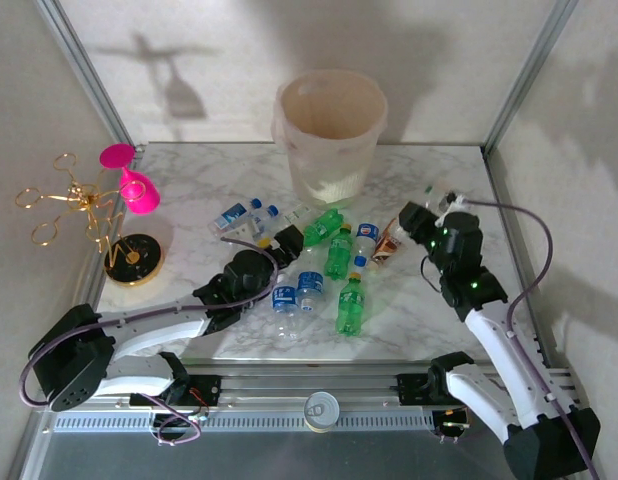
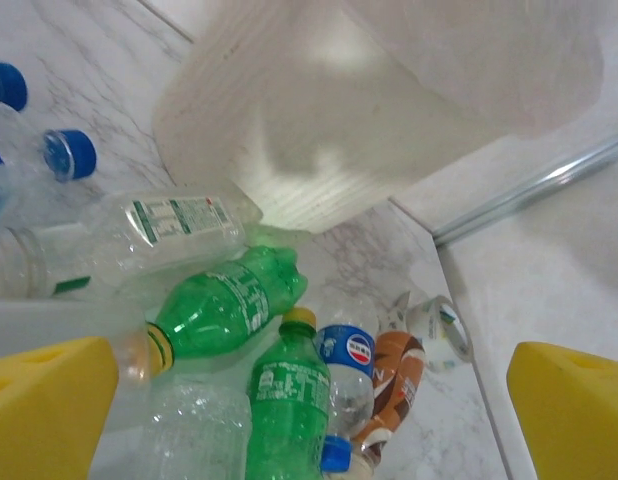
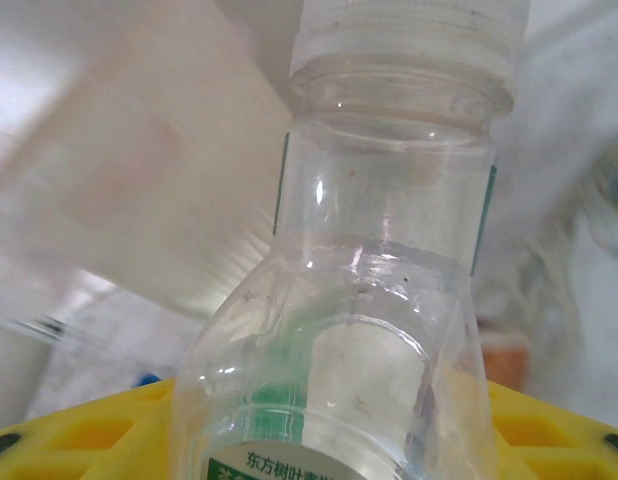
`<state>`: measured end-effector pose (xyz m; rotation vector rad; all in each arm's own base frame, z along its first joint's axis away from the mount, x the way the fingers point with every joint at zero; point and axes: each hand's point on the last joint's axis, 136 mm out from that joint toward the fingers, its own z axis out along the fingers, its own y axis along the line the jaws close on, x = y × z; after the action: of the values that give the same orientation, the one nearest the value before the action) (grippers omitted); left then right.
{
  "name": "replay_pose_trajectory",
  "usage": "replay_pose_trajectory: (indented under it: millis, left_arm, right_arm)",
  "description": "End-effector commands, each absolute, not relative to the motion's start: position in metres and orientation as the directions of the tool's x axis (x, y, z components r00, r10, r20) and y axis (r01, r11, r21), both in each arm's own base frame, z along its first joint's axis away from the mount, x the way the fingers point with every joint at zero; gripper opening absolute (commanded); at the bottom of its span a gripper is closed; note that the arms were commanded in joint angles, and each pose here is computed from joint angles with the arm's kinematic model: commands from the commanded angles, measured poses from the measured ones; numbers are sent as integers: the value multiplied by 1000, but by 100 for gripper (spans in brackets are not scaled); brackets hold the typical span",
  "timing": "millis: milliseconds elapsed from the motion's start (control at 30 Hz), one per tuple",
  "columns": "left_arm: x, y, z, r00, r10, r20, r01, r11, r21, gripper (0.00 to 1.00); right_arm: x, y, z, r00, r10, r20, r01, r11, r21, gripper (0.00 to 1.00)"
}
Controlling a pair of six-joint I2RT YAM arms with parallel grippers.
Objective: Put the plastic bottles in the bin
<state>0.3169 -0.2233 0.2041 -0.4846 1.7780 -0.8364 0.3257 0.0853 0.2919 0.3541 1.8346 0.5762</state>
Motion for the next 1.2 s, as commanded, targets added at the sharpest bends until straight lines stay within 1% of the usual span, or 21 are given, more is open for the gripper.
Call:
replay_pose_trajectory:
  millis: [0, 233, 333, 467, 600, 767, 1000, 1167]
  left_arm:
    - [315, -206, 204, -336, -702, -628, 39, 656, -754, 100]
    - [311, -186, 202, -313, -727, -611, 6, 642, -767, 99]
    - [308, -180, 200, -308, -735, -604, -3, 635, -772, 100]
    - [305, -174, 199, -306, -737, -602, -11, 635, -772, 100]
    - [301, -167, 199, -301, -734, -609, -21, 644, -765, 100]
    - [297, -159, 204, -283, -740, -610, -27, 642, -766, 100]
    - [291, -147, 211, -257, -749, -610, -32, 638, -770, 100]
    - [287, -138, 210, -243, -745, -621, -48, 649, -759, 100]
  right_arm:
    - [340, 96, 356, -211, 440, -873, -181, 860, 477, 48]
    - [370, 120, 445, -81, 425, -901, -342, 837, 426, 48]
    - [389, 133, 464, -58, 421, -905, -390, 825, 409, 48]
    - [419, 147, 472, -62, 410, -910, -419, 817, 396, 48]
    - [456, 172, 466, -102, 382, -919, -453, 804, 385, 48]
    - [497, 199, 456, -145, 314, -938, -446, 826, 345, 48]
    - [548, 240, 411, -236, 190, -953, -412, 869, 275, 49]
    - [570, 256, 382, -294, 157, -943, -393, 879, 269, 50]
